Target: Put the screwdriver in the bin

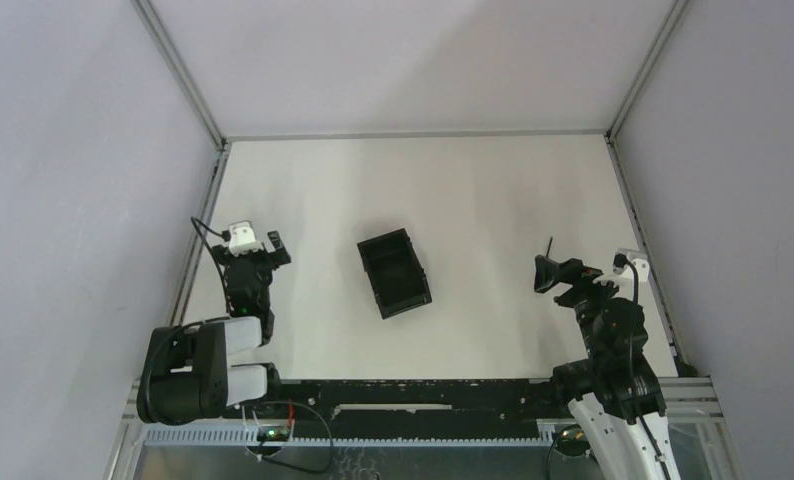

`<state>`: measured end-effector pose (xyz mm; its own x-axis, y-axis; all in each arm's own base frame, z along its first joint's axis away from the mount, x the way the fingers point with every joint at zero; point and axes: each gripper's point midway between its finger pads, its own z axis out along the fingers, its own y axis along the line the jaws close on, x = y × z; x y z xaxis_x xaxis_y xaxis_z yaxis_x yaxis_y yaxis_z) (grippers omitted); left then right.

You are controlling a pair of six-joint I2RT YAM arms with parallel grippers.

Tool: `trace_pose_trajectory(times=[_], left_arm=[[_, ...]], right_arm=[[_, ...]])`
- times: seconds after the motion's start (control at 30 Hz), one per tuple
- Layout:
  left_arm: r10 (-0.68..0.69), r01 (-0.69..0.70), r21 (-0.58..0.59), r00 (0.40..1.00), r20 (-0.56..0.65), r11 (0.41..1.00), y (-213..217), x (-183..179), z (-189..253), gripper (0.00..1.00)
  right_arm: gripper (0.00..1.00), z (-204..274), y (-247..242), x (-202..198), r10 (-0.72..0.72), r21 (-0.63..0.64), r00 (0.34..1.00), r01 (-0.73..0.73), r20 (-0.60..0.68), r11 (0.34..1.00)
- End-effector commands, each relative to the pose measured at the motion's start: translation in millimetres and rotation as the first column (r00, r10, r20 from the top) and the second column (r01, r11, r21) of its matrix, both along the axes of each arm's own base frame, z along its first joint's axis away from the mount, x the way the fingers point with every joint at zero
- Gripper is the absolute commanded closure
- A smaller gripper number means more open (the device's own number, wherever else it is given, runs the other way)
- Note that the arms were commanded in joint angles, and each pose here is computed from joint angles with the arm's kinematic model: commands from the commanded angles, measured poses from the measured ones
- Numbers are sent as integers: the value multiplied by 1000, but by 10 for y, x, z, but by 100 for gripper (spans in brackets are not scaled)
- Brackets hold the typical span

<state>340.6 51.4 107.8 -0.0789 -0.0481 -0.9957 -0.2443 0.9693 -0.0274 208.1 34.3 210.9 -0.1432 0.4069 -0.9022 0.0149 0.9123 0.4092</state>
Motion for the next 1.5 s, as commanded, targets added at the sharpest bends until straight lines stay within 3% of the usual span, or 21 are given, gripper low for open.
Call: trace_pose_trajectory(times=[0.0,0.2,0.4,0.5,0.6,0.67,0.73,0.9,1.0,1.23,1.4,1.47], left_arm=[[-4,2,23,997,78,1000,2,134,280,0],[-4,3,22,997,77,1000,2,132,278,0],[-3,2,22,997,78,1000,3,134,281,0],[-4,2,23,997,77,1000,3,132,276,0],[-4,2,22,997,78,1000,2,132,278,0],[-4,2,21,997,78,1000,2,132,281,0],[-4,3,23,997,78,1000,2,134,281,0],[-4,2,22,997,77,1000,3,132,278,0],[-3,1,21,997,79,1000,5,132,280,0],[-4,3,22,997,77,1000,1,132,279,0],[-4,2,22,997,78,1000,3,133,280,0],[-4,2,22,997,78,1000,2,132,279,0]], right_arm=[[0,52,-85,14,-60,34,998,60,21,998],[0,192,-193,24,-136,86,989,130,65,988],[2,636,23,93,7,15,984,-10,178,1000],[4,875,-60,239,-43,-32,993,47,113,998],[4,836,-233,488,-150,-148,984,134,-99,980],[1,669,-350,715,-190,-198,943,139,-274,970],[0,424,-339,928,-131,-139,892,77,-433,987],[1,-392,-520,1249,-136,-115,726,78,-674,990],[8,-880,-558,1288,-133,-124,613,58,-779,991],[33,-1749,-399,1195,-31,-42,433,-15,-901,999],[39,-2053,-415,1094,-69,-91,341,-49,-938,995],[50,-2111,-454,1052,-96,-119,314,-55,-944,991]])
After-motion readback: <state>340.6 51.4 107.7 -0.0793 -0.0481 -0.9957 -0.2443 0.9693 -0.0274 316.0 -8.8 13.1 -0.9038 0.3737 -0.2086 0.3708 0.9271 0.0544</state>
